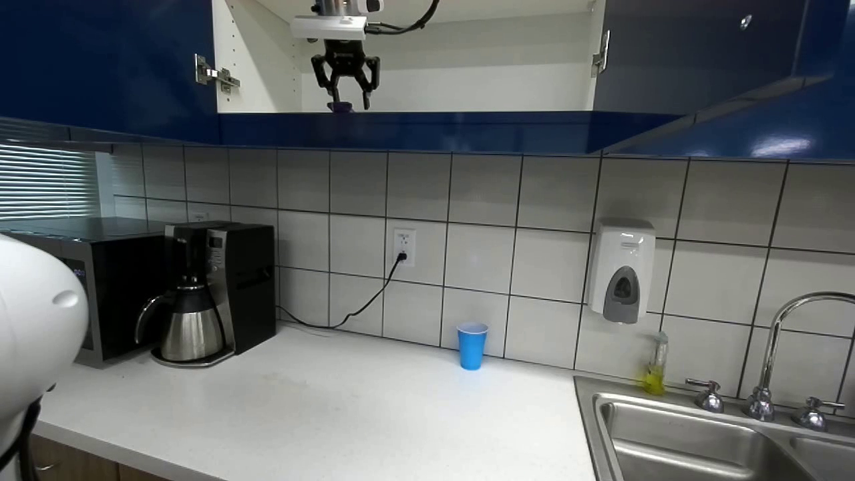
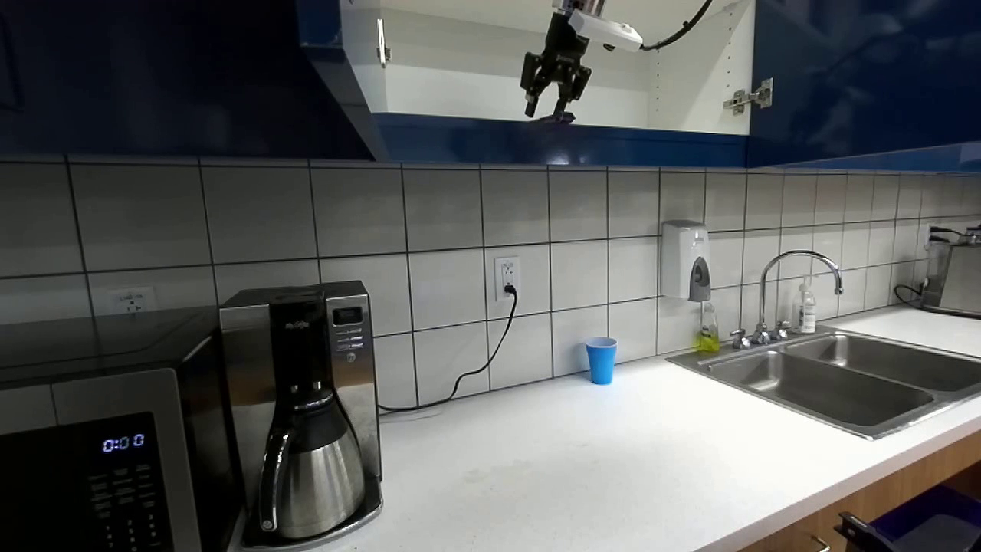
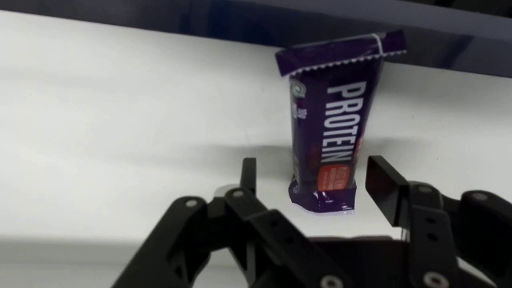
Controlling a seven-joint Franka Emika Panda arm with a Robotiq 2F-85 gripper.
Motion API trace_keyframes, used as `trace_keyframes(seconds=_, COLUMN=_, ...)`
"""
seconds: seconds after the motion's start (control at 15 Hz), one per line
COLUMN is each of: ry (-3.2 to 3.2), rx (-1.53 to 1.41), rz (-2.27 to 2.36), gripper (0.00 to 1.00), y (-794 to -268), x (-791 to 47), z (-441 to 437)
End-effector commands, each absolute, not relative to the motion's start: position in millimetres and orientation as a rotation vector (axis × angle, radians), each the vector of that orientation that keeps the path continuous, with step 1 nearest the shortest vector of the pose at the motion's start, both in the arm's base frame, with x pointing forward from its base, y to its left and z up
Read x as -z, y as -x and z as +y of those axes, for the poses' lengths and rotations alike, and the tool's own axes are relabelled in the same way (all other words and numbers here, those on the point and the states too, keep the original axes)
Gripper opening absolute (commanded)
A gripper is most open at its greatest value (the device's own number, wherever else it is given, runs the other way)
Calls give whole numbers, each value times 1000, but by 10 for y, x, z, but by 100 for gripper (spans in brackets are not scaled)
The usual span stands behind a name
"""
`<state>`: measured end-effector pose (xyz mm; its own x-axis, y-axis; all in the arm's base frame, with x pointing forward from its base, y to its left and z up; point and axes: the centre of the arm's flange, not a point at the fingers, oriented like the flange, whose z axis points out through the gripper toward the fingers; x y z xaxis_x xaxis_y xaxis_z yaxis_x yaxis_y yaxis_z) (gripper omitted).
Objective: Put the packet in the top cabinet
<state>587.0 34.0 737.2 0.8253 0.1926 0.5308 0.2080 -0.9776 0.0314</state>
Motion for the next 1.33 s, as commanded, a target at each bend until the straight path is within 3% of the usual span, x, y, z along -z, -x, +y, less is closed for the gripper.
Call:
trace_keyframes(seconds=0.0, ry=2978, rx=870, rz=-313, gripper=100, y=-5892, x=-7385, z=293)
trace_keyframes(seconds=1.27, ry=2967, rx=903, rz=-339, gripper=100, y=-5559, x=-7420, z=228)
